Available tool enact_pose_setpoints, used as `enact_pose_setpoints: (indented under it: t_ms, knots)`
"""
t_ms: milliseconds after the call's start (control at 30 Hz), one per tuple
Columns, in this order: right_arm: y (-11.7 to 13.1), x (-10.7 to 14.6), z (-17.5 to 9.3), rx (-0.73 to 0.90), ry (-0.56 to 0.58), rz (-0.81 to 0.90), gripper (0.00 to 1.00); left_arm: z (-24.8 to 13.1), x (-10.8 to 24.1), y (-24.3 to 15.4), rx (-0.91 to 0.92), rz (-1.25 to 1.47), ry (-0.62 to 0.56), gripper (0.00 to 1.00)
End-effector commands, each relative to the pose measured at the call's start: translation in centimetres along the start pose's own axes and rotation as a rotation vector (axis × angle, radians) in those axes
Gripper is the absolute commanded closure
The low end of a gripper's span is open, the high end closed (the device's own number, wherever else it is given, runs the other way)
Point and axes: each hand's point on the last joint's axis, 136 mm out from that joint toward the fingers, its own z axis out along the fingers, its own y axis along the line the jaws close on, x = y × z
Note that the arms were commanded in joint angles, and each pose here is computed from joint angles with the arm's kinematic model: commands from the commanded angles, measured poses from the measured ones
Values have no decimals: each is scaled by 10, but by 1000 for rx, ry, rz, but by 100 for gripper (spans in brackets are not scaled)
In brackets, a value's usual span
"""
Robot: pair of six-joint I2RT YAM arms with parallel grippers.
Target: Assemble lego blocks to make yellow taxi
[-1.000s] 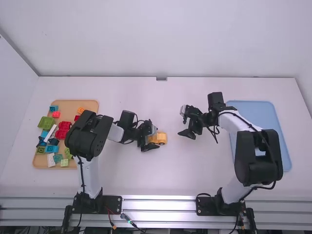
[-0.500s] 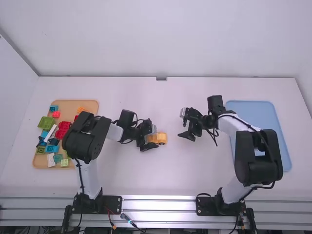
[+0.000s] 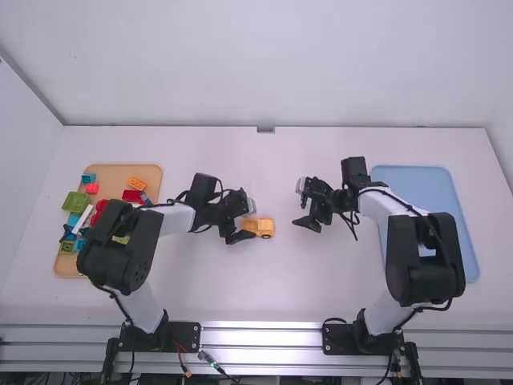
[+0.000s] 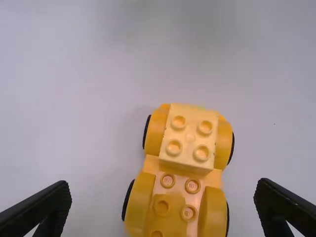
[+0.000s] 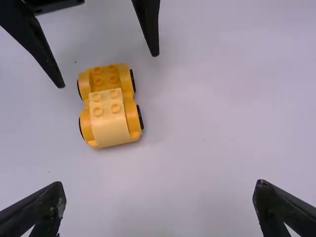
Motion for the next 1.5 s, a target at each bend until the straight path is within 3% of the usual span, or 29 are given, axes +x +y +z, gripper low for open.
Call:
enact_pose_setpoints:
  t_ms: [0,133,367,500,600,700,733,867,1067,1233,1467]
  knots:
    - [2,-5,-4,8,-8,-10,1,-15,-16,8,-47,9,-7,1]
    - [2,-6,-4,9,-8,-11,1,-32,-22,14,-121,-39,35,1]
    - [-5,-8,-4,35,-21,13,1,-68,-12,48,-403,-252,162,1]
    - [-9,-10,-4,48,-29,44,1,-107,6,79,-707,-464,232,1]
    - [-8,-11,-4,45,-28,32,1,-155,26,102,-1045,-641,271,1]
    - [-9,-11,-4,48,-29,35,1,-193,38,110,-1299,-775,256,1]
    - [-9,-12,-3,48,-30,31,1,-217,45,111,-1458,-824,252,1]
    - [-10,-13,-3,52,-36,24,1,-248,52,108,-1640,-800,318,1]
    - [-12,-14,-3,60,-37,13,1,-266,50,107,-1748,-785,326,1]
    - [-11,-15,-2,57,-37,11,1,-256,54,115,-1611,-857,306,1]
    - [-14,-14,-4,65,-38,12,1,-303,107,110,-1498,-1373,215,1]
